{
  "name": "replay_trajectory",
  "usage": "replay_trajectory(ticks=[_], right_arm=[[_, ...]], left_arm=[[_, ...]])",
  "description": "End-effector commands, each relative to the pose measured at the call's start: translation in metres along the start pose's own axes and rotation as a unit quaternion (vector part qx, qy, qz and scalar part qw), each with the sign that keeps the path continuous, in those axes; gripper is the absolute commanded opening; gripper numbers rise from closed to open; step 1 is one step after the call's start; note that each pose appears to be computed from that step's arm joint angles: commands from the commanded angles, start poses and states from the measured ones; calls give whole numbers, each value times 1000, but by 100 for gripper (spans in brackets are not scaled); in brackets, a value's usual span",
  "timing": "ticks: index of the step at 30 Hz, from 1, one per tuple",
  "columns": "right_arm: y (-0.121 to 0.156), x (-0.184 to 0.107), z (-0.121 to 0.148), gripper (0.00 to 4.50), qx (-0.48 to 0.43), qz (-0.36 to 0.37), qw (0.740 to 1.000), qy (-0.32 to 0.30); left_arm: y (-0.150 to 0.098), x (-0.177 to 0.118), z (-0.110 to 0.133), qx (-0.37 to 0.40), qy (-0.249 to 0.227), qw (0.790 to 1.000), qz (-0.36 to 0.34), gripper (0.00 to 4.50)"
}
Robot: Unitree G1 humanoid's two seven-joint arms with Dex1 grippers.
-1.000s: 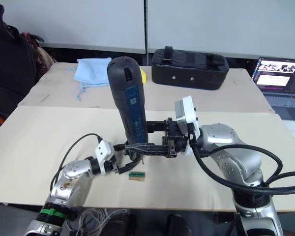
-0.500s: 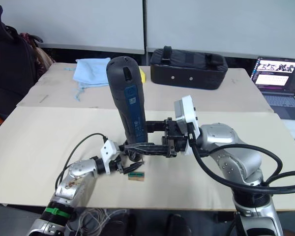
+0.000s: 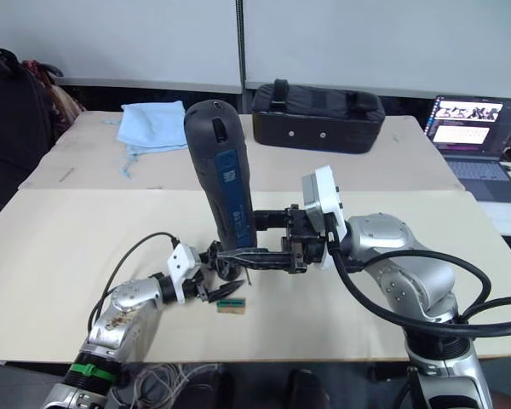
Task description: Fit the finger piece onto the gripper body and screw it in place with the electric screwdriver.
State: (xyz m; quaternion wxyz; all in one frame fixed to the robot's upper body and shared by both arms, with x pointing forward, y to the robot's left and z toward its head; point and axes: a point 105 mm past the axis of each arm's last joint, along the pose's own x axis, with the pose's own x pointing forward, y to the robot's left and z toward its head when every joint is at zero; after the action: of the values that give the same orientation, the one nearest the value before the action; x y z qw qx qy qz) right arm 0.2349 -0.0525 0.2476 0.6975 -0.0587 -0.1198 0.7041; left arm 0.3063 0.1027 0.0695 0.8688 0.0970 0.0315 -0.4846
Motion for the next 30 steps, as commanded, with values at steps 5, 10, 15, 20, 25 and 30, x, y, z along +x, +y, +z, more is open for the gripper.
replay_trajectory(ticks=[5,10,15,20,25,30], right_arm=[[6,-1,14,192,-23,12,999,-19],[6,0,14,192,-22,12,999,-21],[6,0,14,192,-21,11,999,-21],[6,0,14,192,-21,12,999,-21],[5,1,16,192,-23,14,999,-23],[0,7,37,192,-9,16,998,-53]], left_arm=[[5,-12,-18,-36,30,999,11,443],[7,-13,-18,-33,33,999,8,443],[7,-15,-22,-32,39,999,6,443],[5,-15,-24,-35,40,999,1,367],[5,-15,-26,-35,41,999,-1,232],[6,-14,-24,-27,38,999,-12,232]])
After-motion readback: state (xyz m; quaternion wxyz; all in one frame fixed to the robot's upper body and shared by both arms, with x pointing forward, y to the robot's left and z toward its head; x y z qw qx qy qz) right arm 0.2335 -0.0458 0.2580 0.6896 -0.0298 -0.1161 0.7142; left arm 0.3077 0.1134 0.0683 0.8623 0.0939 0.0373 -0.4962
